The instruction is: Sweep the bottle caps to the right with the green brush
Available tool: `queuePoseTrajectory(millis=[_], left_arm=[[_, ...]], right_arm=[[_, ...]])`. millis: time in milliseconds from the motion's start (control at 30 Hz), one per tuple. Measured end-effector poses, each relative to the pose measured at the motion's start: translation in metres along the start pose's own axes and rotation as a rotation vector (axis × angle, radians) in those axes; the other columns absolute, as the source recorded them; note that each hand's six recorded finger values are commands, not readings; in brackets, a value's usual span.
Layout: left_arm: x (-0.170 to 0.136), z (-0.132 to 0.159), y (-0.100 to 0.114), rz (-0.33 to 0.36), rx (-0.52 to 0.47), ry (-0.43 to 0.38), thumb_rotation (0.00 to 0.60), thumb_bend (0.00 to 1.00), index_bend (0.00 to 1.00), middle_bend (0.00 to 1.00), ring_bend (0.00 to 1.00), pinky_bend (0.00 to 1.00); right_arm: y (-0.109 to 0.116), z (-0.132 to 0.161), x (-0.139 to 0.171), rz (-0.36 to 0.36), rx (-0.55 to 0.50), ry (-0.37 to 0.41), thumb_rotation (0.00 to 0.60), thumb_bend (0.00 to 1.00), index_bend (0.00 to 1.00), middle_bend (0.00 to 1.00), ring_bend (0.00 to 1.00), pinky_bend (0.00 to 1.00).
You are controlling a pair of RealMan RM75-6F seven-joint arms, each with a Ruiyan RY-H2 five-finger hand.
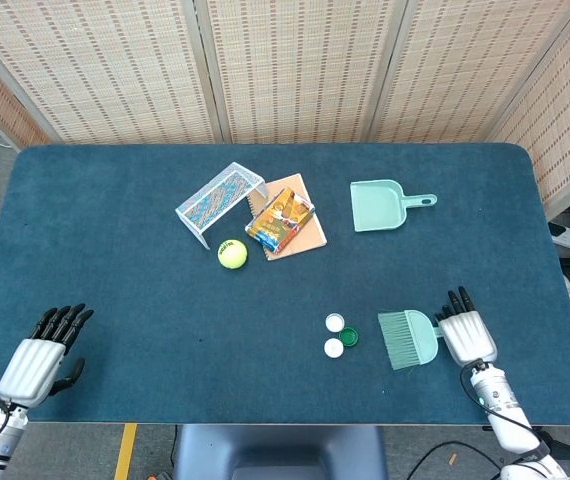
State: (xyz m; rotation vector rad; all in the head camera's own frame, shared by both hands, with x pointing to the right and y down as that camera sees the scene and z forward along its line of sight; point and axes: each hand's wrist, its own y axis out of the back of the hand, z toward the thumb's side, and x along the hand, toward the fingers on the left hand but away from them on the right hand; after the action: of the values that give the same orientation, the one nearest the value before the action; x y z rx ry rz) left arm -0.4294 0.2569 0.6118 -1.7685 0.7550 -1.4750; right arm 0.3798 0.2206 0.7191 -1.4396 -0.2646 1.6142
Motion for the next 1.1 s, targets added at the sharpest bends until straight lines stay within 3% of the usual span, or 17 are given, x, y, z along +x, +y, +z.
queuePoseTrajectory(millis=[367,767,1100], left_arm=[[0.0014,-0.0012,-0.0016,-0.006,0.002,0.004,0.6,0.46,0.0,0.0,0.0,0.07],[0.0018,-0.002,-0.0015,-0.005,0.003,0.006,0.6,0.46,0.0,0.0,0.0,0.07],[0.002,-0.0012,-0.002,-0.005,0.005,0.006,0.6,0.46,0.0,0.0,0.0,0.07]], right_arm=[[-0.0016,0.0013,-0.0005,-0.008,-0.015,-0.006,0.6,0.27,0.57,0.43,0.16,0.0],[-0.0076,0.0063,-0.0014,0.002,-0.046,-0.013,0.6,0.51,0.7,0.55,0.25,0.0],[-0.0009,0.0069,0.0004,-0.055,-0.05,0.012,0.6,0.64,0.82,0.77,0.47,0.0]])
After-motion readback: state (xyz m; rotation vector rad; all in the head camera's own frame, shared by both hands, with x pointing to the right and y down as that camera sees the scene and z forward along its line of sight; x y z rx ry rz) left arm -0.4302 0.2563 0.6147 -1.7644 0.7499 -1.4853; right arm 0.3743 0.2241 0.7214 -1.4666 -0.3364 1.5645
